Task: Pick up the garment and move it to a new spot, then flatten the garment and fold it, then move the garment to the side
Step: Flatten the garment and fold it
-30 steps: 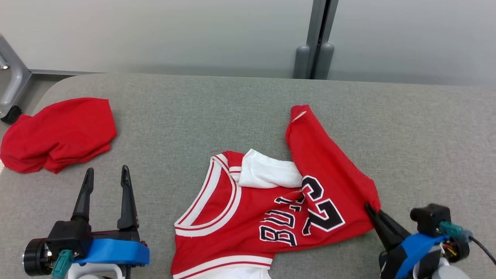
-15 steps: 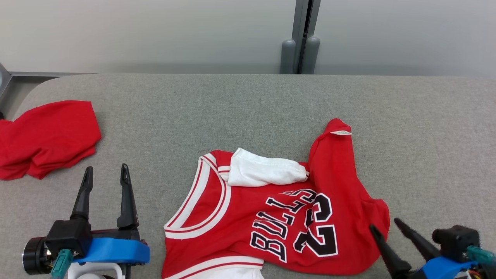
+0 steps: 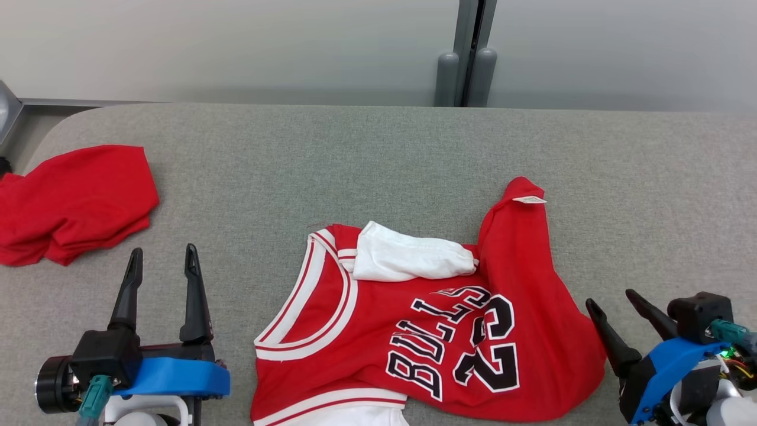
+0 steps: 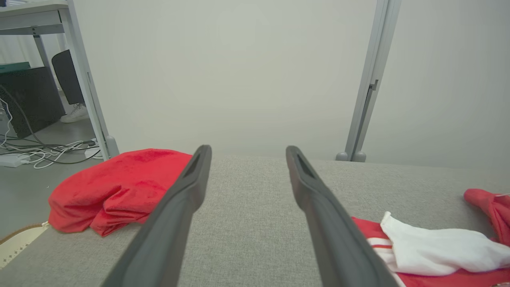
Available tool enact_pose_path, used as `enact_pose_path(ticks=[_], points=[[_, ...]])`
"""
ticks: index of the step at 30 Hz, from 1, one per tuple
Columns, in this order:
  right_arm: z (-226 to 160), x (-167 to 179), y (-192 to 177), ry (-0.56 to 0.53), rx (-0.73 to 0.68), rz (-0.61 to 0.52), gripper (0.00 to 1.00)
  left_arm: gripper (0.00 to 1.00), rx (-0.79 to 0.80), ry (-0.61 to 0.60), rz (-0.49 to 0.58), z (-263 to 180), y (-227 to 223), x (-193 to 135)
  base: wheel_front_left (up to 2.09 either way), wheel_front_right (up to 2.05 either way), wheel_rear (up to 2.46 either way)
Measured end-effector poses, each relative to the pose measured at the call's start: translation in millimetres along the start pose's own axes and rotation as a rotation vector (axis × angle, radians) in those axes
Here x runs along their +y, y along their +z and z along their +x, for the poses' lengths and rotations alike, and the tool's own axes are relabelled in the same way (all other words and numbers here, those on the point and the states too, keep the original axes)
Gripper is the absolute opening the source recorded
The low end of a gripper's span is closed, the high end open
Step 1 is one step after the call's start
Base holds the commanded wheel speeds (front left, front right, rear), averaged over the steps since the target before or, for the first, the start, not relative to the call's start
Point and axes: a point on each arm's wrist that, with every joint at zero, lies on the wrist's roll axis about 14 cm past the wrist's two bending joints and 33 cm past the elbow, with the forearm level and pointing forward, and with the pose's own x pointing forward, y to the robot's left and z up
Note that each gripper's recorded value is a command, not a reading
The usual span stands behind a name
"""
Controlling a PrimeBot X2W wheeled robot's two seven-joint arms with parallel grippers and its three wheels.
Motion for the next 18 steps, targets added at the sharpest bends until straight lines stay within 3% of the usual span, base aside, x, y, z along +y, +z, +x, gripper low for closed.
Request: enact_pose_path(ticks=[8,9,10,11,12,18], points=[[8,12,-63,0.041,0.188,-0.004,1.0,1.0,-0.002,0.015,0.008,0,1,5,0.0,0.0,0.0],[7,15,-69,0.047,0.206,0.009,0.77,1.0,-0.002,0.016,0.008,0,1,6,0.0,0.0,0.0],[7,18,-73,0.053,0.217,0.021,0.39,1.0,-0.003,0.016,0.008,0,1,6,0.0,0.0,0.0],[7,19,-76,0.057,0.226,0.027,0.39,1.0,-0.003,0.017,0.008,0,1,6,0.0,0.0,0.0],[7,19,-76,0.057,0.228,0.028,0.0,1.0,-0.002,0.017,0.008,0,1,6,0.0,0.0,0.0],[3,-1,-68,0.0,0.176,0.071,0.0,1.0,-0.004,0.011,0.005,-1,1,4,0.0,0.0,0.0]])
